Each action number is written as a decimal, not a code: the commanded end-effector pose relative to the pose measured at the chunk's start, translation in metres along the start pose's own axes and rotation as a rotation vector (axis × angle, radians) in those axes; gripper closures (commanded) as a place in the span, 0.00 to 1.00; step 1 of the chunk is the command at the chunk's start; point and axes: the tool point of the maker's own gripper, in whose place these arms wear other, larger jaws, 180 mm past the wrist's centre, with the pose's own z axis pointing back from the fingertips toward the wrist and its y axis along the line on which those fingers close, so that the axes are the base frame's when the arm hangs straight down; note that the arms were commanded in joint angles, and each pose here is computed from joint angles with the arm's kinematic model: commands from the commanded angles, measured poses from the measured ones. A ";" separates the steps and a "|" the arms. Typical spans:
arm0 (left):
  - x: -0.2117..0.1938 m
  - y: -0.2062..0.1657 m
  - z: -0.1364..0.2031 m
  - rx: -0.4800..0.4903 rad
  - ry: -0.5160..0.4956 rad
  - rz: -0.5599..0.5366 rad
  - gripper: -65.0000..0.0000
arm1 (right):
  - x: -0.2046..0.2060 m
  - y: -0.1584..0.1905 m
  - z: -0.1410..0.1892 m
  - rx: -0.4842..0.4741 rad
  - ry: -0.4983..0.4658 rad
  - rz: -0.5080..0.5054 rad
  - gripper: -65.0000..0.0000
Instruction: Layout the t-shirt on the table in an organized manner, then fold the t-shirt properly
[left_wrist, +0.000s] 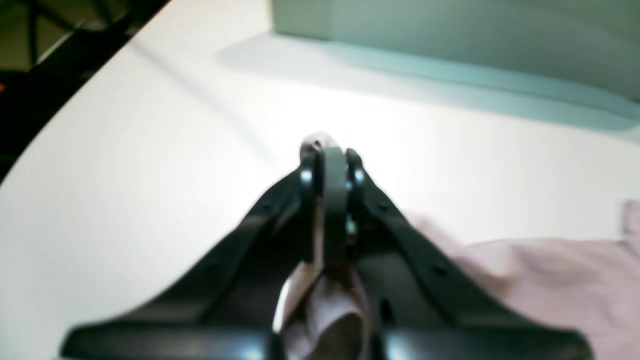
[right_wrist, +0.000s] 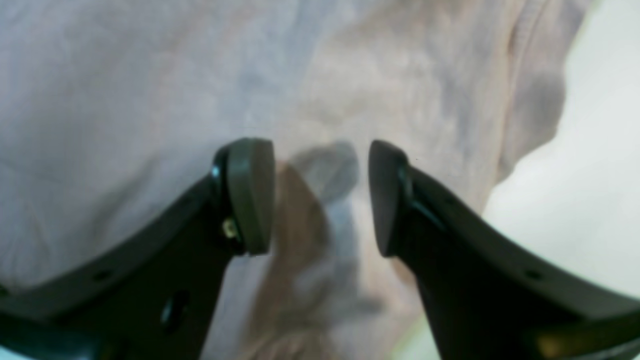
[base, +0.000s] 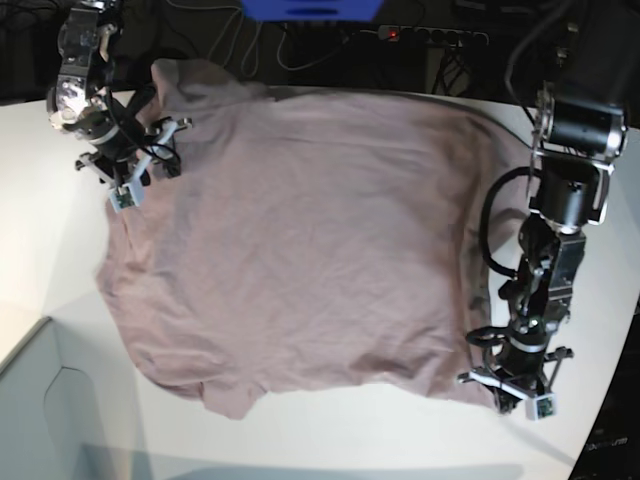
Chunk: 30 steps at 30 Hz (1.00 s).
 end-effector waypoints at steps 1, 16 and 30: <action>0.038 0.004 -0.010 0.005 -0.084 0.001 0.99 | 0.012 -0.004 0.002 -0.004 -0.041 0.009 0.53; 0.024 0.059 -0.017 0.123 0.001 -0.009 0.34 | 0.012 -0.004 0.003 -0.006 -0.042 0.009 0.53; -0.066 0.127 0.129 0.254 -0.017 0.101 0.33 | 0.033 -0.006 0.025 -0.040 -0.106 0.062 0.52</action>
